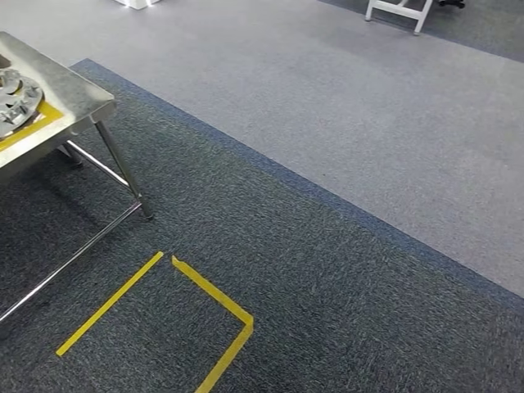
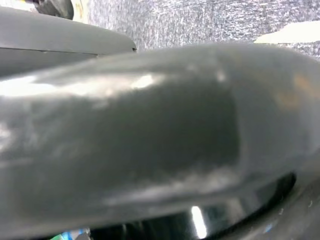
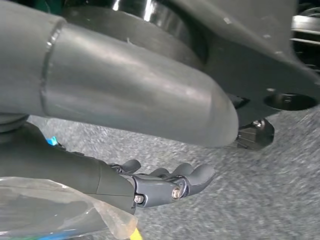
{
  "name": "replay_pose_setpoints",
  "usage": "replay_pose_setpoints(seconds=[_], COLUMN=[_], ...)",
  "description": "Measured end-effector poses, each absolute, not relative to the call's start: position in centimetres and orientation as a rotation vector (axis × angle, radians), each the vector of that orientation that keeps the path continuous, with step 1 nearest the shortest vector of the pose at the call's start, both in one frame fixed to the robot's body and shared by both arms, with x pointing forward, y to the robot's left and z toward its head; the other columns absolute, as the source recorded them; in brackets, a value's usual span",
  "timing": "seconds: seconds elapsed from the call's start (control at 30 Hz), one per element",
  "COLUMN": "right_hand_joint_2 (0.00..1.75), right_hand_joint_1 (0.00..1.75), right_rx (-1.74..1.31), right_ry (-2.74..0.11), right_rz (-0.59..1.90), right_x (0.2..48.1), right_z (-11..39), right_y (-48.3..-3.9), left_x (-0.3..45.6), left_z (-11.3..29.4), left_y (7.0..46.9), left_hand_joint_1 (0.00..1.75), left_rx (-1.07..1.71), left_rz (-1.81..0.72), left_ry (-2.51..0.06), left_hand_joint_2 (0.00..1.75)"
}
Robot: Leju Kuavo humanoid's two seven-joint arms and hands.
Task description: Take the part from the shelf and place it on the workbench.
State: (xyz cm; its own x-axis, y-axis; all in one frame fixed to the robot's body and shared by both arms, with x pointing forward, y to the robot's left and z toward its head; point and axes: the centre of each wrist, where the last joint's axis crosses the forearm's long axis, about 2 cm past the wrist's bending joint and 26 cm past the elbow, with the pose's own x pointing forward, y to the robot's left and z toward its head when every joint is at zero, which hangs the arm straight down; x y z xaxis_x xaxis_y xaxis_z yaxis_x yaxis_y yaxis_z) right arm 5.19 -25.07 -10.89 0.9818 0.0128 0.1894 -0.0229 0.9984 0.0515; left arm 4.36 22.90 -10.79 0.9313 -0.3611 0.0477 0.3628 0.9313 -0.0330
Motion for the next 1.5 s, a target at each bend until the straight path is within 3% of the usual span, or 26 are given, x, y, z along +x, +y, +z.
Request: replay_pose_setpoints(seconds=[0.47,1.5], right_hand_joint_2=[0.0,0.0], right_hand_joint_1=[0.0,0.0], right_rx=[0.072,0.062], right_ry=[-0.17,-0.127], right_rz=[0.035,0.037], right_x=[5.0,4.8], right_z=[-10.9,-11.0], right_y=[-25.0,-25.7], left_x=[4.2,5.2], left_z=[-10.9,-10.6], left_y=[24.2,22.4], left_hand_joint_1=[0.0,0.0], left_rx=[-0.052,-0.039], left_rz=[-0.434,-0.513], left_ry=[-0.112,-0.087], left_hand_joint_2=[0.0,0.0])
